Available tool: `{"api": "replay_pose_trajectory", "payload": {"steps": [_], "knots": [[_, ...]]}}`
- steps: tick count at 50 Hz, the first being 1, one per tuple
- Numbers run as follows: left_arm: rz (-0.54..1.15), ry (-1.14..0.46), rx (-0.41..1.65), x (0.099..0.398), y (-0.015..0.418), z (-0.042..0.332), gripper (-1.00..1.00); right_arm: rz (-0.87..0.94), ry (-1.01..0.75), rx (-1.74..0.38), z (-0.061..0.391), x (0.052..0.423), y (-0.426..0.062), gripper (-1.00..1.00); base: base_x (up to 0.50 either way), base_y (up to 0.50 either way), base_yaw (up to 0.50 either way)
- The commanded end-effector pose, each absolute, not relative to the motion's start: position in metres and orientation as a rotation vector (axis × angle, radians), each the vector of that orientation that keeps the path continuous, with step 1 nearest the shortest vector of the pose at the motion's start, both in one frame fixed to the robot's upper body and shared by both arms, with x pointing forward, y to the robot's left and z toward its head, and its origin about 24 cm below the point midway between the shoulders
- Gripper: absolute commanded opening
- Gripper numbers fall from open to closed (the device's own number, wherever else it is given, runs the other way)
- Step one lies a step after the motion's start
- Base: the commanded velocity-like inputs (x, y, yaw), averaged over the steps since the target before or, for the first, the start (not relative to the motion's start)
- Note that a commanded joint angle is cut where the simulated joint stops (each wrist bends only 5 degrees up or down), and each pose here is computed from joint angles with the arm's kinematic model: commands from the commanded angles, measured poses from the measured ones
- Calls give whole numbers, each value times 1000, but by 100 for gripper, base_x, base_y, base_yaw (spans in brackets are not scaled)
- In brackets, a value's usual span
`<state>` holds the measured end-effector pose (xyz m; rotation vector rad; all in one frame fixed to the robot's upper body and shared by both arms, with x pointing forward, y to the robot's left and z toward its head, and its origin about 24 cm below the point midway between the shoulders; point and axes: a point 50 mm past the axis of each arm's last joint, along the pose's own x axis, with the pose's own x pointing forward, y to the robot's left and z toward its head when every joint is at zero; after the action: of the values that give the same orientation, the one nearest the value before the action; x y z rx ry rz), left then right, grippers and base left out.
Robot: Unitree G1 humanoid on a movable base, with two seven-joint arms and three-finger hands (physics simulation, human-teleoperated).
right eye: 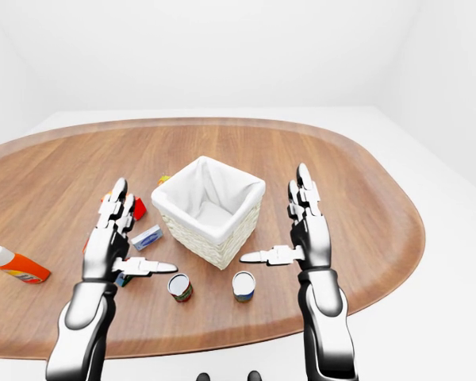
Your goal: Pick up the tomato sauce, and put it in the basket.
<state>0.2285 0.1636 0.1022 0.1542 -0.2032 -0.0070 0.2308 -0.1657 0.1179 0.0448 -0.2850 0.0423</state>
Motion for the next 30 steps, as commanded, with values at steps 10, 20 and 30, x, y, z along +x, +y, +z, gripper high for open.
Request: {"api": "replay_pose_trajectory", "payload": {"steps": [10,20,30], "knots": [[-1,-219,238,226,166,107,100,46,-278,45,116,230,-165,100,0,0,0],[-9,-203,286,224,164,105,100,46,-275,45,116,231,-165,100,0,0,0],[-16,-187,333,222,163,102,100,43,-274,45,115,231,-165,100,0,0,0]]}}
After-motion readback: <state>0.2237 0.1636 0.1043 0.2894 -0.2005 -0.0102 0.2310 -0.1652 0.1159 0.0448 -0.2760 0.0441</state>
